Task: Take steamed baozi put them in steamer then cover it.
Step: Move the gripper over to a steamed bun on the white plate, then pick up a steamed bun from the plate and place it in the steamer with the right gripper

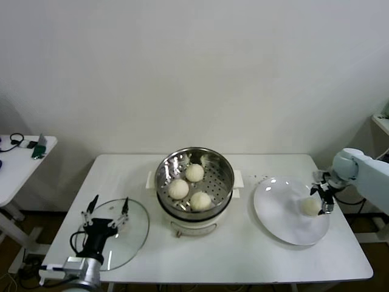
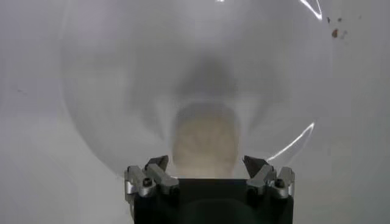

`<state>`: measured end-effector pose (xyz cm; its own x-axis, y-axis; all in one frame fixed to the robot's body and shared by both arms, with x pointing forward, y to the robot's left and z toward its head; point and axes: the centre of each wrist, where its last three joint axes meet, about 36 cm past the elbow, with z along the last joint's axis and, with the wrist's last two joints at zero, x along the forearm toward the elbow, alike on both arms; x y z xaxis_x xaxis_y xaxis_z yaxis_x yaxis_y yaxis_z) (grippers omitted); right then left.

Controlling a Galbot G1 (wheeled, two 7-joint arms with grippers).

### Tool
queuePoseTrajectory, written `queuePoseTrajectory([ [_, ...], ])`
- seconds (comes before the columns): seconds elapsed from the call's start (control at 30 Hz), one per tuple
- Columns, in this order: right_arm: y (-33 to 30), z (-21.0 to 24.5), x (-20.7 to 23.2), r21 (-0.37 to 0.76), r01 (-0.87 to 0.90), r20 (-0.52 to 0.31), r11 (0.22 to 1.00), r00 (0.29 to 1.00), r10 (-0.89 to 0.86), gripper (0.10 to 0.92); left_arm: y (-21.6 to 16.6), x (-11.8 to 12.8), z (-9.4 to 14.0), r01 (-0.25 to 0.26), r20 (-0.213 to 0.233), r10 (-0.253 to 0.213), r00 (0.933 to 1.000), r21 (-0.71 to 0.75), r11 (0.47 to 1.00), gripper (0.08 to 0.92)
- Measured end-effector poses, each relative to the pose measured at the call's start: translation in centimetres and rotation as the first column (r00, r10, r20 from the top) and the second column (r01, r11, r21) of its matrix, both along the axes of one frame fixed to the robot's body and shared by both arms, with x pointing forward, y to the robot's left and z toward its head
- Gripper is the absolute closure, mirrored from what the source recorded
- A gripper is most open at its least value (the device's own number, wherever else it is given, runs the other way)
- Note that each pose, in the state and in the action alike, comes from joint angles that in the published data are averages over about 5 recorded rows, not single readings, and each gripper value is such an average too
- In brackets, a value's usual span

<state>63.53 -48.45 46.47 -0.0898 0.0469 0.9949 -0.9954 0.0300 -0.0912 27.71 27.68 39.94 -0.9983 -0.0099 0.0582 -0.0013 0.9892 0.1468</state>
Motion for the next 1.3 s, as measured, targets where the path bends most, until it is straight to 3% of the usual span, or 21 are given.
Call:
queuePoseTrajectory([
  [0.2, 0.3, -1.0, 0.2, -0.002, -0.001, -0.008, 1.000, 1.000, 0.001, 0.200, 0.0, 0.0, 0.1, -0.001, 0.001, 0.001, 1.0000, 0.001, 1.000, 0.177],
  [0.47, 0.1, -1.2, 0.3, 0.003, 0.011, -0.009, 1.000, 1.000, -0.011, 0.301, 0.0, 0.0, 0.1, -0.001, 0.002, 0.001, 1.0000, 0.002, 1.000, 0.177],
  [0.77, -0.2, -0.1, 0.5, 0.023, 0.040, 0.005, 0.999, 0.999, -0.041, 0.318, -0.1, 0.0, 0.2, 0.003, 0.006, -0.003, 1.0000, 0.000, 1.000, 0.177],
  [1.0, 0.9, 3.4, 2.0, 0.065, 0.061, 0.040, 0.996, 0.997, -0.064, 0.318, -0.5, 0.2, 0.3, 0.013, 0.010, -0.013, 0.9999, -0.005, 1.000, 0.177],
  [1.3, 5.4, 11.2, 5.1, 0.153, 0.063, 0.108, 0.986, 0.991, -0.080, 0.320, -1.4, 0.6, 0.7, 0.038, 0.026, -0.038, 0.9990, -0.015, 0.999, 0.177],
])
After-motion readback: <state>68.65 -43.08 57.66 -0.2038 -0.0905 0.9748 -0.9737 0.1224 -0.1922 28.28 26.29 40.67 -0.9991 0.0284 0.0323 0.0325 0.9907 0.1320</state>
